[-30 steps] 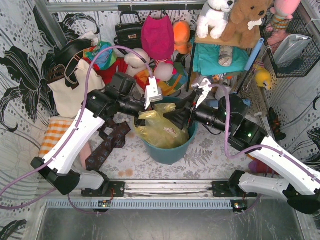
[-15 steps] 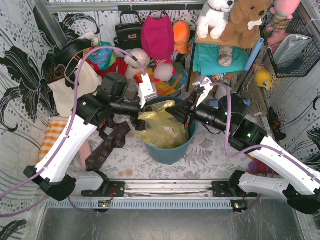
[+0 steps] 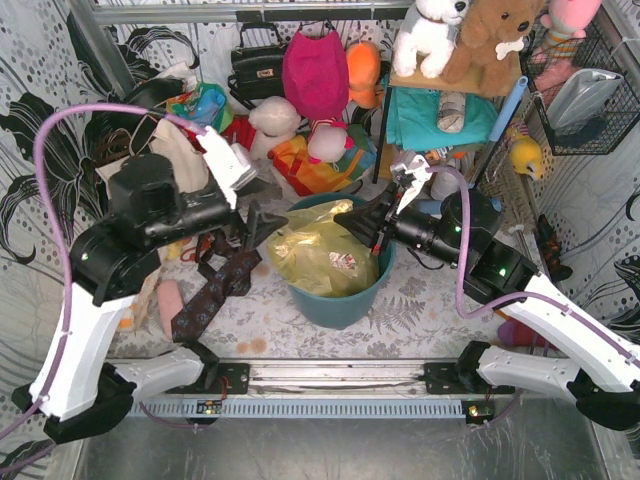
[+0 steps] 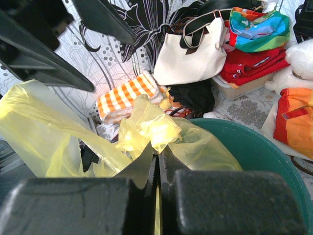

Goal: Tie the trash bag

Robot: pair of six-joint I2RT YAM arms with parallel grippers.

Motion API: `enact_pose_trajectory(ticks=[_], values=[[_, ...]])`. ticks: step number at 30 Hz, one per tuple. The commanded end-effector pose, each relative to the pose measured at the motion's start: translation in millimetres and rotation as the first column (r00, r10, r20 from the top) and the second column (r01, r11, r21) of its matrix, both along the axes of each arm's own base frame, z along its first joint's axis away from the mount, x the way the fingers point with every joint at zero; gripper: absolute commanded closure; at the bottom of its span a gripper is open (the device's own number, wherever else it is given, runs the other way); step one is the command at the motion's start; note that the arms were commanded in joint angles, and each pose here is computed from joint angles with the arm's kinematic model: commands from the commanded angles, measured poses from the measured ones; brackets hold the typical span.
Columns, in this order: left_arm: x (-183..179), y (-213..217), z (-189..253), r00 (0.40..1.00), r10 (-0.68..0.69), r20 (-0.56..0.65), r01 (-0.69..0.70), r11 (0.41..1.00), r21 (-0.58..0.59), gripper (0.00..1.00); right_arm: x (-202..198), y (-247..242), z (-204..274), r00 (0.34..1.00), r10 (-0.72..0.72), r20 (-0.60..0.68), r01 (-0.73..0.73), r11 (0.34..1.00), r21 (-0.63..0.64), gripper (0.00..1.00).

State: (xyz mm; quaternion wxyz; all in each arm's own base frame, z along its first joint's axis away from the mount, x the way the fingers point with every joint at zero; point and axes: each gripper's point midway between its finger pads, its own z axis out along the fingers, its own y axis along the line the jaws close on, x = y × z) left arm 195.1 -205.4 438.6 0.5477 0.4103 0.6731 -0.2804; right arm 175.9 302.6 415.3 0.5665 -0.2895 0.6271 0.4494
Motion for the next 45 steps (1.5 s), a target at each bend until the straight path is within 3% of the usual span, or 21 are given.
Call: enact_pose_trajectory(ticks=[1,7,11,24,28,31,36,45], values=[[-23,6,51,0.99,-0.041,0.138,0.054,0.994,-0.094,0.23,-3,-5,12,1.0,-0.005,0.029,0.004,0.999,0.032,1.0],[-74,-1,68,0.944,-0.273,0.187,0.294,0.951,-0.092,0.12,-6,-7,16,0.999,0.0,0.036,-0.001,0.999,0.04,1.0],[-87,-10,72,0.909,-0.369,0.191,0.393,0.914,-0.104,0.1,-8,-8,19,0.999,0.005,0.041,-0.007,0.999,0.043,1.0],[-59,-47,49,0.868,-0.481,0.123,0.494,0.86,-0.124,0.13,-9,0,25,0.998,0.035,0.054,-0.038,0.998,0.051,1.0],[-50,-54,38,0.865,-0.493,0.097,0.502,0.856,-0.121,0.27,-9,-1,29,0.998,0.034,0.056,-0.037,0.998,0.054,1.0],[-44,-60,35,0.863,-0.495,0.102,0.505,0.854,-0.125,0.53,-8,-3,33,0.999,0.018,0.052,-0.021,0.998,0.061,1.0],[-30,-71,28,0.866,-0.486,0.116,0.499,0.856,-0.136,0.81,-6,-4,43,0.999,0.006,0.04,-0.01,0.995,0.097,1.0],[1,-85,-18,0.883,-0.47,0.01,0.469,0.879,-0.081,0.94,1,2,57,0.999,-0.01,0.052,0.003,0.992,0.127,1.0]])
